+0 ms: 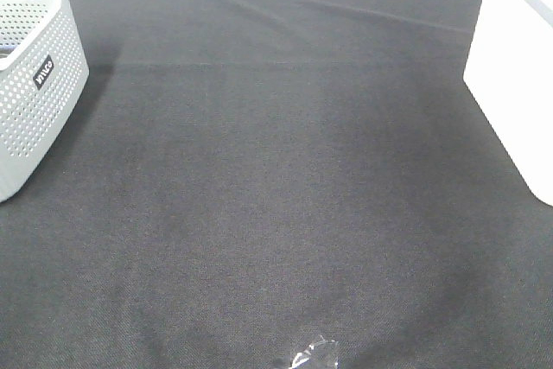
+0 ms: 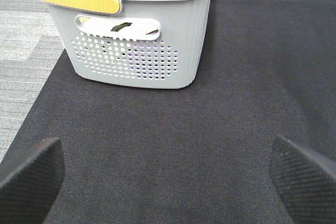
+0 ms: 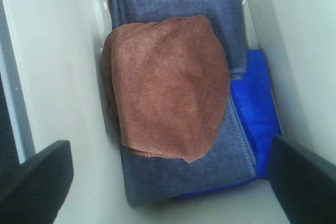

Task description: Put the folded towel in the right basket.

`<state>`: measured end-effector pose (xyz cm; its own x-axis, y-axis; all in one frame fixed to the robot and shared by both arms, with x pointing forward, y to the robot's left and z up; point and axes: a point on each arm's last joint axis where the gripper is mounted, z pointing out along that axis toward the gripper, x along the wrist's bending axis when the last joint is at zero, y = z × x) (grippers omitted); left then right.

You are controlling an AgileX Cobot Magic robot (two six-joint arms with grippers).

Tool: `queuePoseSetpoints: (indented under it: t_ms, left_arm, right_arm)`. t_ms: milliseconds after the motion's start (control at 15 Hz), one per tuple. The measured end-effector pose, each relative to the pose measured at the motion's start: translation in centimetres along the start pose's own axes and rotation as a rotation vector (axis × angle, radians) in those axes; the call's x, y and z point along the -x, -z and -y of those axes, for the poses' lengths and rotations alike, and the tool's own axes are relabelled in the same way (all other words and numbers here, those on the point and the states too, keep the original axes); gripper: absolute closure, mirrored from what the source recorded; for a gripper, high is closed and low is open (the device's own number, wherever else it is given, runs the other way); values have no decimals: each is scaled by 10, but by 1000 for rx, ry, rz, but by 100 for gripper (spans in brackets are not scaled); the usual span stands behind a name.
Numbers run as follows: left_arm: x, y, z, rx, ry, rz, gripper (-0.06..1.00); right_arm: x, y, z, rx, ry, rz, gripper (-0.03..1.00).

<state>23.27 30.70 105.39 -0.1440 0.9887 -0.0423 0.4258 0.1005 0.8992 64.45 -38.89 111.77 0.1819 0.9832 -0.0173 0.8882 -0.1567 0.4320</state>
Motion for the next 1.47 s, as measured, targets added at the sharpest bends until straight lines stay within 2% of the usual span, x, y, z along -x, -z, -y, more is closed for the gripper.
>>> queuePoseSetpoints:
  t_ms: [133,267,333,467,600,733,933,1267,1467]
  left_arm:
    - [0,0,0,0,0,-1,-5]
    - [0,0,0,0,-2,-3,-5]
    - [0,0,0,0,-2,-3,-5]
    - [0,0,0,1,-3,-5,-5]
    - [0,0,0,1,-3,-5,-5]
    - [0,0,0,1,-3,-5,-5]
    - [0,0,0,1,-3,-5,-5]
    - [0,0,0,1,-3,-5,-5]
    - [0,0,0,1,-3,-5,-5]
  right_arm:
    - [-33,9,0,19,60,-12,0]
    - [-53,24,6,45,83,-37,0]
    - [-53,24,6,45,83,-37,0]
    - [-50,53,29,60,71,-30,0]
    - [-42,82,73,53,74,-8,0]
    - [-33,131,145,175,74,-17,0]
    - [-26,160,232,342,69,-44,0]
    - [-19,155,348,484,108,-86,0]
    - [-16,148,370,507,148,-92,0]
